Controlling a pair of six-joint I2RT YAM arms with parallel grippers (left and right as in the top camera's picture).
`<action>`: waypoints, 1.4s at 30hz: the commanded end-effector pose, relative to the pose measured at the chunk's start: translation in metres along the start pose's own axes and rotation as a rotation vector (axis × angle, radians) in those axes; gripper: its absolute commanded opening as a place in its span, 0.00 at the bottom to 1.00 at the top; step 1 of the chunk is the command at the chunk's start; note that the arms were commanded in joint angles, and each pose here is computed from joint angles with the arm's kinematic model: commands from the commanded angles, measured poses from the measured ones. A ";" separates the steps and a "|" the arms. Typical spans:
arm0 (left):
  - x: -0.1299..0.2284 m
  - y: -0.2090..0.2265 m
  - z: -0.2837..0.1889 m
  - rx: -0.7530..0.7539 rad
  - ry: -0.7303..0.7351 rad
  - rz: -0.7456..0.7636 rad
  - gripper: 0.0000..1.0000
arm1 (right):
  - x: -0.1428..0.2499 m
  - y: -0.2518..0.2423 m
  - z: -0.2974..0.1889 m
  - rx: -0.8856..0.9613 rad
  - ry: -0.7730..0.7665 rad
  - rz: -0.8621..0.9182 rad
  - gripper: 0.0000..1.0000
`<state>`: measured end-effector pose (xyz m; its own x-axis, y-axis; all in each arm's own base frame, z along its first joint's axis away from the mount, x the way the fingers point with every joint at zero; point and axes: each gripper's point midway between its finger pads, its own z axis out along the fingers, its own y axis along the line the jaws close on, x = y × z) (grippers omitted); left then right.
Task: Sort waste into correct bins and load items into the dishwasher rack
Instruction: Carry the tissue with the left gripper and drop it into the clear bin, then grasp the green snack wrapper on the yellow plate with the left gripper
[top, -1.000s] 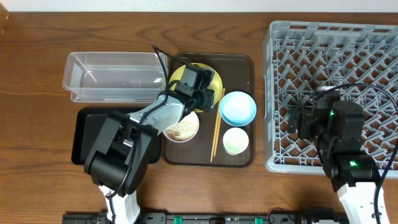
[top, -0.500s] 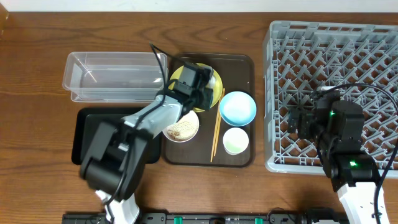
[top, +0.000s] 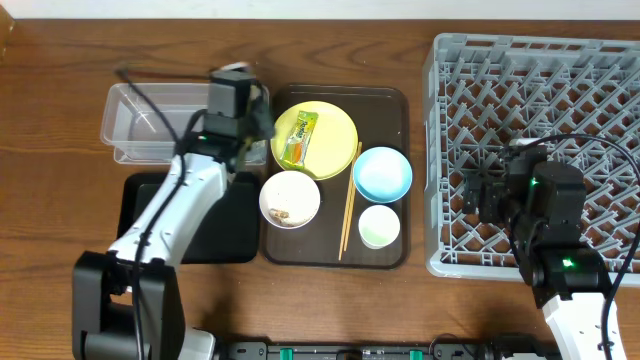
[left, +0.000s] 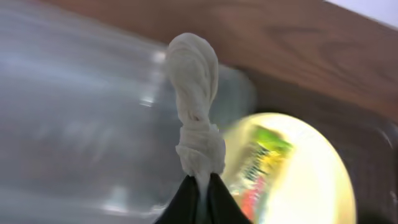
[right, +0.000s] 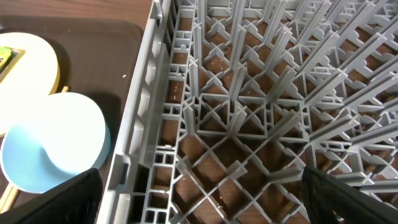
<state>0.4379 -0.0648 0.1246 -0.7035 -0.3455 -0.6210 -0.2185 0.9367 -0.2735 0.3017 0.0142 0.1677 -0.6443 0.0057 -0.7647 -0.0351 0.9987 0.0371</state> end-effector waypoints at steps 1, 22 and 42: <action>-0.008 0.032 0.006 -0.104 -0.030 -0.266 0.25 | -0.010 0.004 -0.005 -0.010 -0.025 0.007 0.99; 0.014 -0.072 -0.013 0.185 -0.043 0.526 0.51 | -0.004 0.003 0.003 -0.009 0.009 0.015 0.99; 0.093 -0.056 0.068 0.078 0.158 0.630 0.68 | -0.004 0.003 0.004 -0.009 0.011 0.015 0.99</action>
<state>0.4264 -0.1619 0.0418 -0.7690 0.2664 -0.5811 0.3321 0.9432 -0.0072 0.3032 0.0143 0.1590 -0.6679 0.0130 -0.7442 -0.0289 0.9986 0.0434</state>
